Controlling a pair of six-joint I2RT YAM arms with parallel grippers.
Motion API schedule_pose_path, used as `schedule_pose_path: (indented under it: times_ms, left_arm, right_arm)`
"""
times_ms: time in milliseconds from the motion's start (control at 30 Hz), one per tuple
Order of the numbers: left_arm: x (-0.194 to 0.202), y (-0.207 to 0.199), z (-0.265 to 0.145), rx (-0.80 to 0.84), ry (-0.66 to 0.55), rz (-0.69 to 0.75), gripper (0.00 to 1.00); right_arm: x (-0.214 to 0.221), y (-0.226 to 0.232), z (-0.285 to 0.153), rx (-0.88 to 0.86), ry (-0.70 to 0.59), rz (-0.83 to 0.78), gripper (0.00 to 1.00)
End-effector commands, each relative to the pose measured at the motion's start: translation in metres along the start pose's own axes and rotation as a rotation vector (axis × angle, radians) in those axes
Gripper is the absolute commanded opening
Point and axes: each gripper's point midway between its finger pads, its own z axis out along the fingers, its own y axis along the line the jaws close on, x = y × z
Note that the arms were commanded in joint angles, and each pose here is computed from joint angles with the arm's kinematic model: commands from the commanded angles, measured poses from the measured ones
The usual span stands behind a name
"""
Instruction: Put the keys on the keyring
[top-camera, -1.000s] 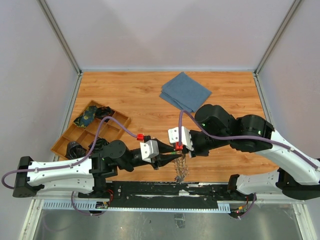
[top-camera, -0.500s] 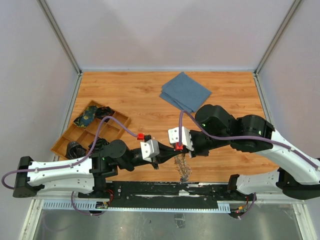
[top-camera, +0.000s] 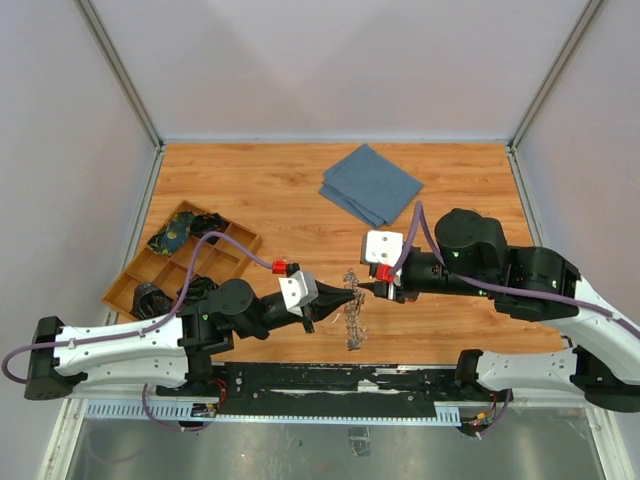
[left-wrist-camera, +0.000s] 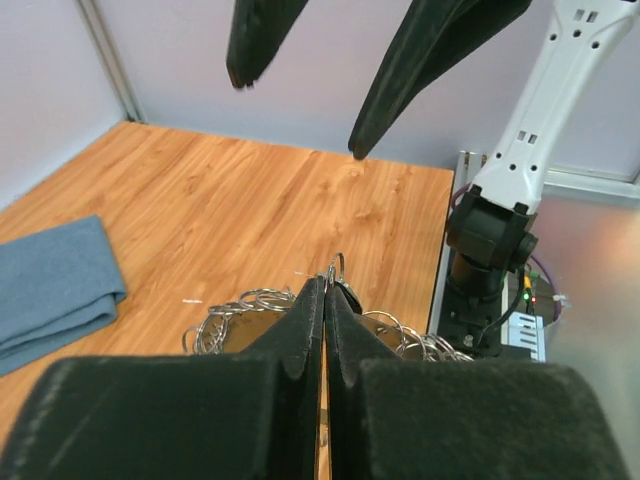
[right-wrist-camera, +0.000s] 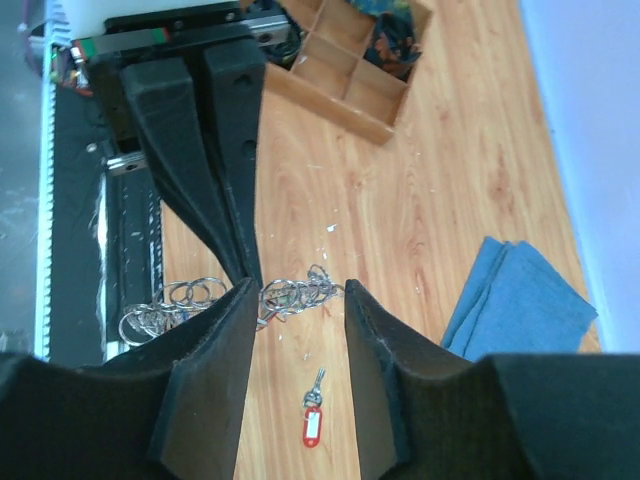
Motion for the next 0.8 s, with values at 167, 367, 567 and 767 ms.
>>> schedule_pose_path:
  times_ms: [167,367,567,767]
  left_arm:
    - [-0.032,0.026,-0.017,-0.132,-0.153,-0.030,0.01]
    - [-0.038,0.038,-0.027,-0.196,-0.195,-0.042,0.00]
    - [-0.038,0.047,-0.030,-0.254,-0.204,-0.061,0.01]
    - [-0.033,0.056,-0.029,-0.311,-0.176,-0.089,0.00]
  right_arm:
    - [-0.030,-0.037,-0.003,0.285,-0.220,0.349,0.45]
    - [-0.027,-0.039,0.007,0.334,-0.295,0.646,0.45]
    - [-0.004,-0.034,0.021,0.367,-0.312,0.782,0.45]
    - [0.025,-0.044,0.018,0.415,-0.260,0.841,0.46]
